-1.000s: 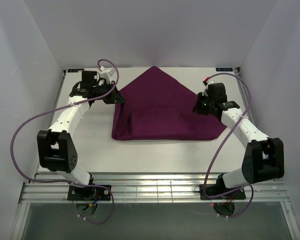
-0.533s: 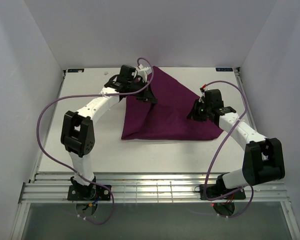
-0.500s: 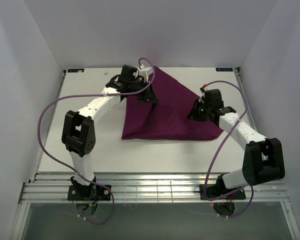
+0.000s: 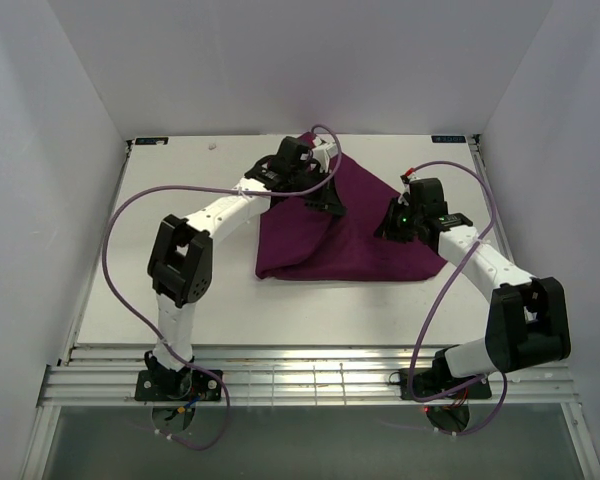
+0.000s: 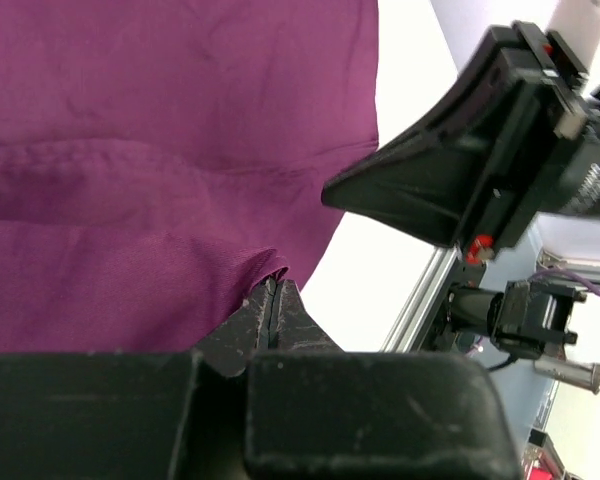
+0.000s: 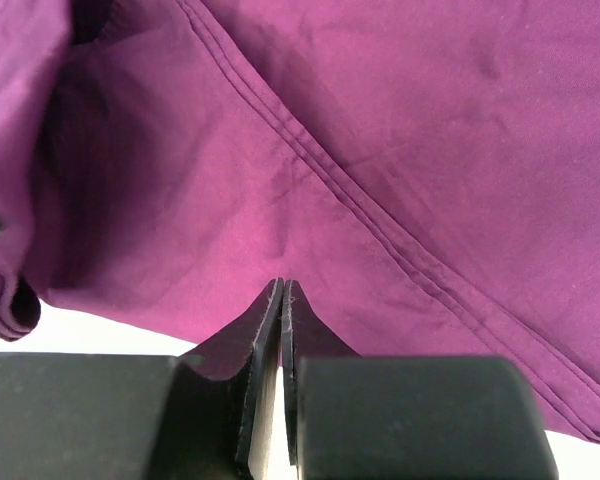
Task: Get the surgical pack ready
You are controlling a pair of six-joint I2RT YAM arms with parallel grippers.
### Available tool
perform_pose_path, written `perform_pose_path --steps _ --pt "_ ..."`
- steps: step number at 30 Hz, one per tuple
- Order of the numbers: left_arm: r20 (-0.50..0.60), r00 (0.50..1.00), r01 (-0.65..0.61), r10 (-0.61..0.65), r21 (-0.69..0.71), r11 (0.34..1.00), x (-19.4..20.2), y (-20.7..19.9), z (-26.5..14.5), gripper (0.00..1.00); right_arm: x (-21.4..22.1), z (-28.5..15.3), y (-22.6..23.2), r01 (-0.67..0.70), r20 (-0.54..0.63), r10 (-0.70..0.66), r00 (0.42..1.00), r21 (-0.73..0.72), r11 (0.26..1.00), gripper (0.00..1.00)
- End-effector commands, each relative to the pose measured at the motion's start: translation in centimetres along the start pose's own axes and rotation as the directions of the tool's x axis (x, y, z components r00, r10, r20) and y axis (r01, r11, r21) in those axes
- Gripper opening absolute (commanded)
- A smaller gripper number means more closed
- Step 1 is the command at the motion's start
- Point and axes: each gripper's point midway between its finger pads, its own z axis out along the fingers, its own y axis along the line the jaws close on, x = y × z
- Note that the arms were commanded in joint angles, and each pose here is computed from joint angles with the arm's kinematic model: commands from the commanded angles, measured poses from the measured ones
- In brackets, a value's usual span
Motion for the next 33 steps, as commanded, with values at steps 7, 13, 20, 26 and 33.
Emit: perform_pose_path --steps 7,13,20,26,33 --pt "0.091 0.995 -0.034 0.031 0.04 0.999 -3.5 -1.9 3.1 0.0 -3.1 -2.1 1.0 0.037 0.12 -0.035 0.992 -0.009 0.999 0.1" --pt "0.04 0.999 -0.034 0.032 0.036 0.999 -1.3 -0.9 5.3 0.0 -2.4 -1.8 1.1 0.017 0.094 -0.015 0.995 -0.025 1.0 0.1" --pt "-0.007 0.996 -0.085 0.086 0.058 0.995 1.5 0.4 6.1 0.5 -1.9 -0.9 1.6 -0.004 0.079 0.009 0.997 -0.072 0.997 0.27" --pt "0.045 0.987 -0.16 0.156 0.122 0.979 -1.2 -2.5 4.7 0.78 -2.7 -0.5 1.1 -0.055 0.091 0.058 0.994 -0.043 0.998 0.42" --pt "0.124 0.95 -0.299 0.285 0.111 0.948 -5.4 -6.7 -1.6 0.77 -4.0 0.4 2.3 -0.084 0.066 0.093 0.993 -0.117 0.99 0.4"
